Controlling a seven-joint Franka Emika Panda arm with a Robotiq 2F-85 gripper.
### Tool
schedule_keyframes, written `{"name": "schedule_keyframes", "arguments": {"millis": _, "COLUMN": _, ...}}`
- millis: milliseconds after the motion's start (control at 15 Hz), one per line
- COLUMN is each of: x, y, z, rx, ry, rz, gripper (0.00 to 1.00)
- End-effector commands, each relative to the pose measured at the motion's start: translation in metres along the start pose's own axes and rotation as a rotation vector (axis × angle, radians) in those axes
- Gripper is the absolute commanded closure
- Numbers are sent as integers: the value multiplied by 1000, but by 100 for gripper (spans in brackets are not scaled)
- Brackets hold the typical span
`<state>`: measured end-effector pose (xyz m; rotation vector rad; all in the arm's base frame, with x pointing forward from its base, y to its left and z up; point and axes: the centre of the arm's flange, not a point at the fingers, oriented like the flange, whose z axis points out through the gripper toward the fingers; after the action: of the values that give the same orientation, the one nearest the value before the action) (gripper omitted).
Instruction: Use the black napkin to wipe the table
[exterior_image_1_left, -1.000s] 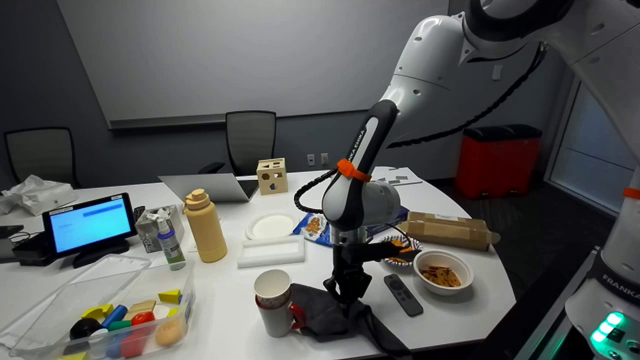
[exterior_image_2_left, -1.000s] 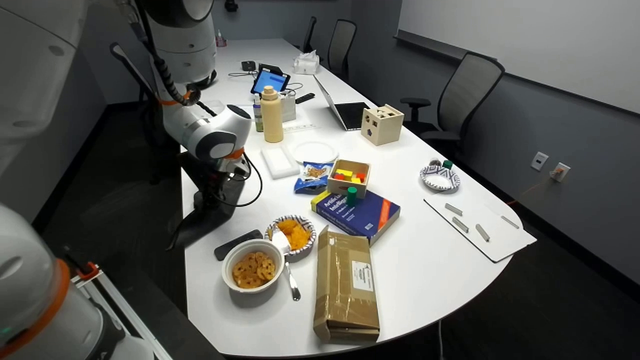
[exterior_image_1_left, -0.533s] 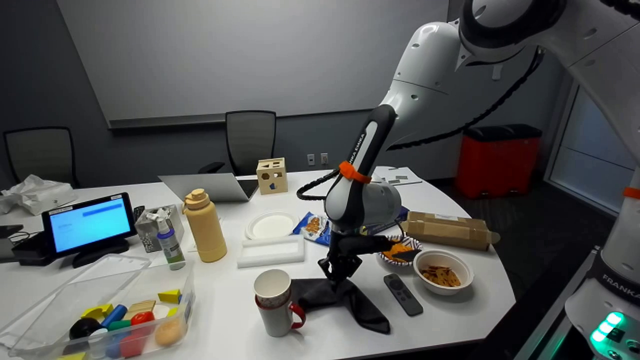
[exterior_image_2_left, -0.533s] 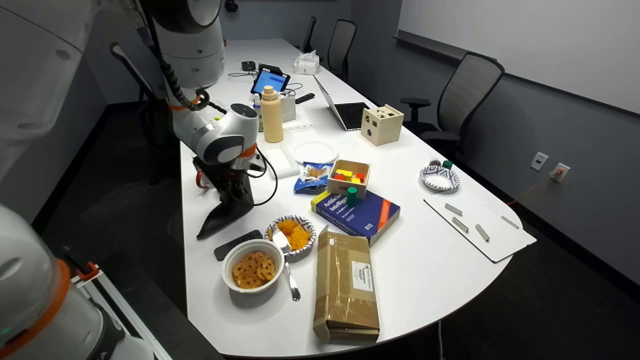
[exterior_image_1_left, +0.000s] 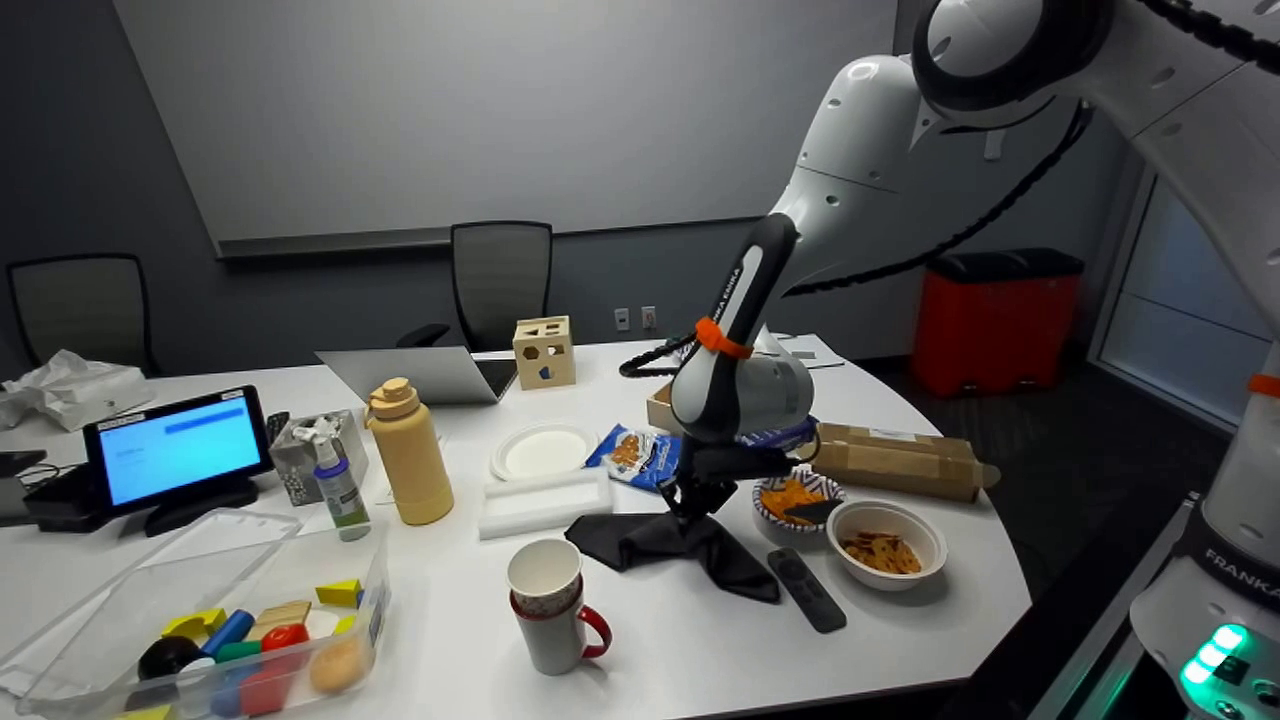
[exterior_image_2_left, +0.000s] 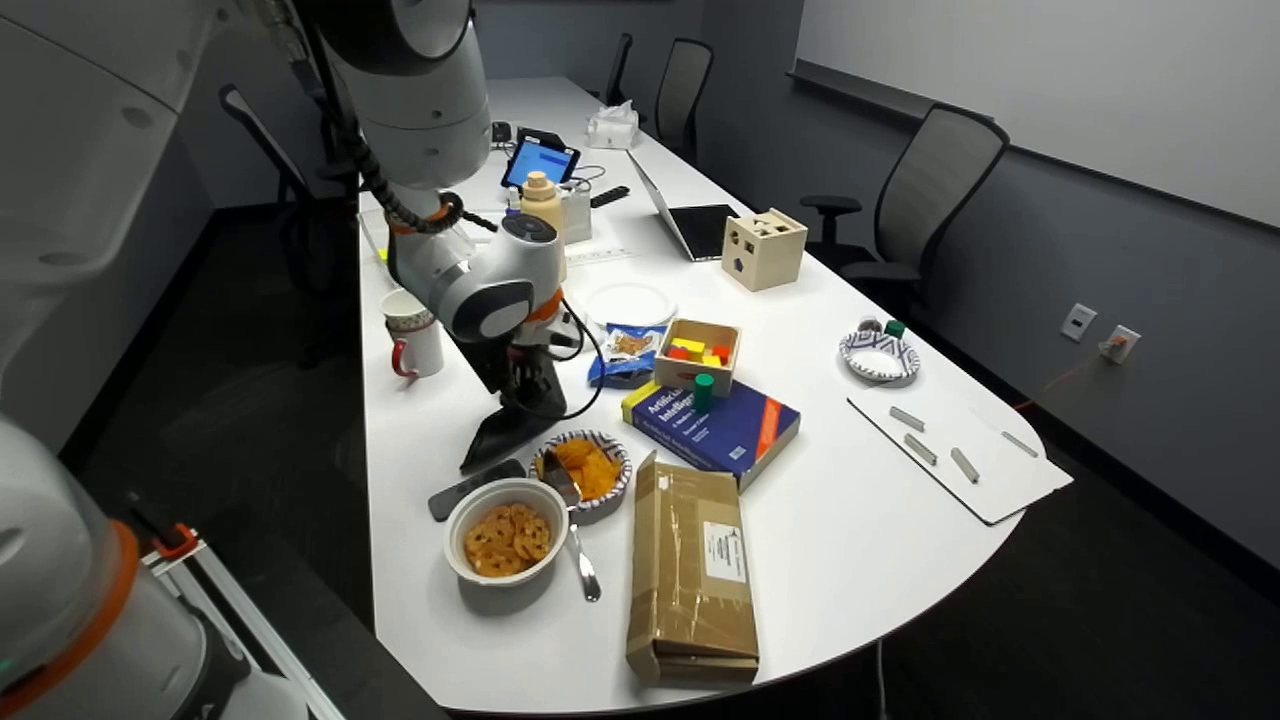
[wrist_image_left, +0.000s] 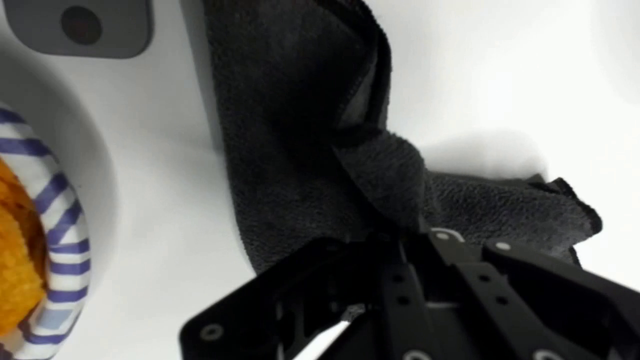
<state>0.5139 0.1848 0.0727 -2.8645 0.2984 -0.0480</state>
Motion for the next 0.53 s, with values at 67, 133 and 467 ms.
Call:
{"name": "schedule_keyframes", "arguments": {"millis": 67, "x": -20, "y": 6, "z": -4, "rx": -74, "ry": -151, "rz": -3, "gripper": 98}}
{"name": "schedule_keyframes", "arguments": {"millis": 133, "x": -30, "y": 5, "z": -2, "rx": -78, "ry": -200, "rz": -8, "gripper": 98}}
{"name": "schedule_keyframes", "arguments": {"millis": 467, "x": -84, "y": -30, "z": 5, "rx": -17, "ry": -422, "rz": -89, "gripper": 98}}
